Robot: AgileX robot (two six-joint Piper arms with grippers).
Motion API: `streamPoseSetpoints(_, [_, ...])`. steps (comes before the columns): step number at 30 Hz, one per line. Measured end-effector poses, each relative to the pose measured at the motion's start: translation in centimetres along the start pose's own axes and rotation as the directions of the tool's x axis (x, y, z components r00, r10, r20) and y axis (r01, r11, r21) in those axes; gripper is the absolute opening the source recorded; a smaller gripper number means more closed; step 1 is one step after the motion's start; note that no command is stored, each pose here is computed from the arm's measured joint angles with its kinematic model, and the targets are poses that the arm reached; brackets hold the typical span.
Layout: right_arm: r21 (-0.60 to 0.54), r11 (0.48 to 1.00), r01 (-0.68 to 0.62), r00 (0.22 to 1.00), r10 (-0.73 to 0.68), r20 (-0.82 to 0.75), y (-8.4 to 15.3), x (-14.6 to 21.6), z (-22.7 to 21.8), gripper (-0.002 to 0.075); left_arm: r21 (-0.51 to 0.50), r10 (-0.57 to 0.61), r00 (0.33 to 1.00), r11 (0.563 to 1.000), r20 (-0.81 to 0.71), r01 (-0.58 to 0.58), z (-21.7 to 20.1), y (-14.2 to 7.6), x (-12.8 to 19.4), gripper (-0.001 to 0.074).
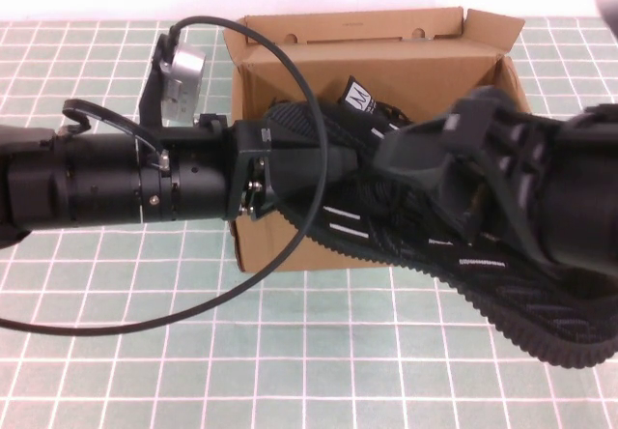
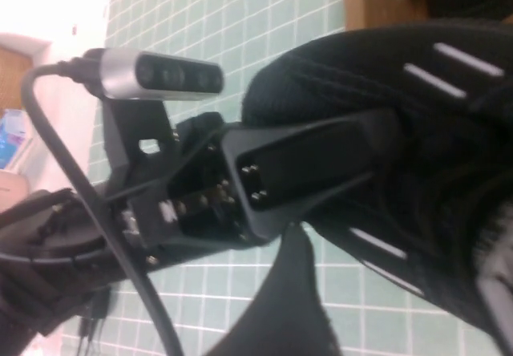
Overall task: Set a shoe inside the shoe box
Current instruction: Place the shoe in the shoe box
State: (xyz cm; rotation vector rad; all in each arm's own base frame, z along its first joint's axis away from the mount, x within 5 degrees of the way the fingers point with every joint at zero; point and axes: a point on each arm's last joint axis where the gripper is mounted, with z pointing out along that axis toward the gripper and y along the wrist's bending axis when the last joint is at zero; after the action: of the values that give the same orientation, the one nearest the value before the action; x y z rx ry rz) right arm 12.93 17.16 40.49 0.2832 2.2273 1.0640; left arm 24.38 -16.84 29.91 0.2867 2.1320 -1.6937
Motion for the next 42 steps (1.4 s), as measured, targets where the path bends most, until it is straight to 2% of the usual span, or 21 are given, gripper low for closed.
streamPoseSetpoints(10, [0.055, 0.998, -0.003, 1.000, 0.005, -0.031, 0.0, 1.1, 4.2, 0.0560, -0.006, 0.019, 0.999, 1.000, -0.026, -0.020, 0.0, 0.1, 0.2, 0.0151])
streamPoseSetpoints(12, [0.065, 0.998, 0.008, 1.000, -0.006, -0.031, 0.0, 1.2, 4.7, 0.0533, -0.015, 0.023, 0.999, 1.000, -0.022, -0.023, 0.0, 0.2, 0.2, 0.0151])
streamPoseSetpoints(14, [0.071, 0.997, 0.022, 0.999, -0.020, -0.025, -0.1, 1.1, 4.8, 0.0454, -0.016, 0.023, 1.000, 1.000, -0.021, -0.023, 0.0, 0.2, 0.2, 0.0151])
streamPoseSetpoints(18, [0.100, 0.994, 0.048, 0.999, -0.047, -0.013, -0.4, 1.0, 5.0, 0.0142, -0.015, 0.017, 1.000, 1.000, -0.008, -0.017, -0.1, 0.3, 0.0, 0.0149])
streamPoseSetpoints(19, [0.101, 0.994, 0.050, 0.999, -0.049, -0.010, -0.4, 1.0, 5.0, 0.0095, -0.013, 0.015, 1.000, 1.000, -0.006, -0.015, -0.1, 0.2, 0.0, 0.0149])
streamPoseSetpoints(21, [0.107, 0.993, 0.054, 0.999, -0.053, -0.008, -0.5, 0.9, 5.0, 0.0045, -0.011, 0.013, 1.000, 1.000, -0.003, -0.013, -0.1, 0.2, -0.1, 0.0149])
streamPoseSetpoints(23, [0.109, 0.992, 0.056, 0.998, -0.055, -0.007, -0.5, 0.9, 5.0, 0.0028, -0.010, 0.013, 1.000, 1.000, -0.003, -0.013, -0.1, 0.2, -0.1, 0.0150])
streamPoseSetpoints(25, [0.109, 0.992, 0.055, 0.998, -0.055, -0.008, -0.5, 0.9, 5.0, 0.0022, -0.008, 0.011, 1.000, 1.000, 0.000, -0.011, -0.1, 0.2, -0.1, 0.0199])
streamPoseSetpoints(30, [0.101, 0.993, 0.059, 0.998, -0.059, -0.004, -0.4, 0.9, 5.1, 0.0018, 0.019, -0.073, 0.997, 0.997, -0.001, 0.073, -0.2, 0.0, -0.1, 0.0563])
streamPoseSetpoints(31, [0.101, 0.993, 0.061, 0.998, -0.061, -0.003, -0.4, 0.9, 5.1, 0.0017, 0.025, -0.088, 0.996, 0.996, 0.001, 0.088, -0.4, 0.0, -0.2, 0.0609])
streamPoseSetpoints(34, [0.086, 0.994, 0.070, 0.997, -0.070, 0.006, -0.3, 0.7, 4.6, 0.0015, 0.043, -0.116, 0.993, 0.992, 0.023, 0.115, -1.6, 0.4, -0.9, 0.0666])
streamPoseSetpoints(42, [0.117, 0.981, 0.153, 0.984, -0.162, 0.072, -1.0, -0.6, 1.0, 0.0013, 0.023, -0.163, 0.961, 0.986, 0.222, 0.162, -7.3, 2.5, -3.9, 0.0670])
